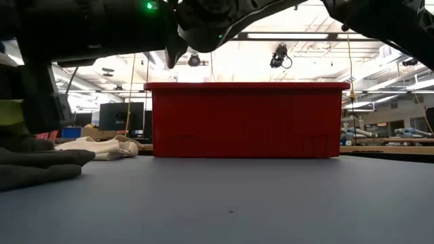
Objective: Fold laundry
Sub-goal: Put the stack of clothes into bin
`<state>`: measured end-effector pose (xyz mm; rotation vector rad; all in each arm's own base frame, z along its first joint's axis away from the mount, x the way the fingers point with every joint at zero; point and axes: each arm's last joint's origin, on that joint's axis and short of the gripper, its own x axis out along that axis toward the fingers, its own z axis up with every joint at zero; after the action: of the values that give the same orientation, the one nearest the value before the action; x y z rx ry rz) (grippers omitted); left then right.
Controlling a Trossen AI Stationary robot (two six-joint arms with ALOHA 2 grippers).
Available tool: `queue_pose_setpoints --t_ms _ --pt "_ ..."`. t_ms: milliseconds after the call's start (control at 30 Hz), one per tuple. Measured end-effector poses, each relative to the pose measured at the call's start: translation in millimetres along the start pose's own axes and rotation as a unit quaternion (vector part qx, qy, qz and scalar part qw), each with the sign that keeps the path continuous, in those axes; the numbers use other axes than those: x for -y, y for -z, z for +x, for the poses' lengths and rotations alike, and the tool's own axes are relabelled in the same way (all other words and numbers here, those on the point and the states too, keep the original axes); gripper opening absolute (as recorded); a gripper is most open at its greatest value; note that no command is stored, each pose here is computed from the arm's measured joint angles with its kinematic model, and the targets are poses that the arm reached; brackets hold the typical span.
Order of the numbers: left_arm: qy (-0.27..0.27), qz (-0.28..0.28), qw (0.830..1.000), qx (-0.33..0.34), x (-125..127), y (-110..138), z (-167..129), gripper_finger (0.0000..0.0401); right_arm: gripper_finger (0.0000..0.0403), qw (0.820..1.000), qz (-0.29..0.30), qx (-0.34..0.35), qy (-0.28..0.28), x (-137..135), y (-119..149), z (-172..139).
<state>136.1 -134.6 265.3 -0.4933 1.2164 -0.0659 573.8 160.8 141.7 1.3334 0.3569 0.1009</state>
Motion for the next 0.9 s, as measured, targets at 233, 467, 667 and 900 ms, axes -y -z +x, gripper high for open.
queue_pose_setpoints --t_ms 233,467,667,900 --pt "-0.004 -0.009 1.000 -0.028 -0.7 5.1 -1.5 0.0160 0.0027 0.997 -0.069 0.032 -0.022 -3.6 -1.4 0.3" --pt "-0.045 -0.019 0.998 -0.043 2.7 6.3 -39.3 0.0160 0.0025 0.997 -0.055 0.045 -0.031 -5.4 -2.9 0.2" --pt "-0.068 -0.006 0.998 0.000 8.9 13.1 -73.8 0.0160 0.0025 0.997 -0.049 0.051 -0.038 -17.3 3.6 -3.0" --pt "-0.057 0.001 0.998 0.005 12.2 31.6 -48.4 0.0160 0.0050 0.995 -0.082 0.034 -0.040 -30.9 3.6 -7.8"
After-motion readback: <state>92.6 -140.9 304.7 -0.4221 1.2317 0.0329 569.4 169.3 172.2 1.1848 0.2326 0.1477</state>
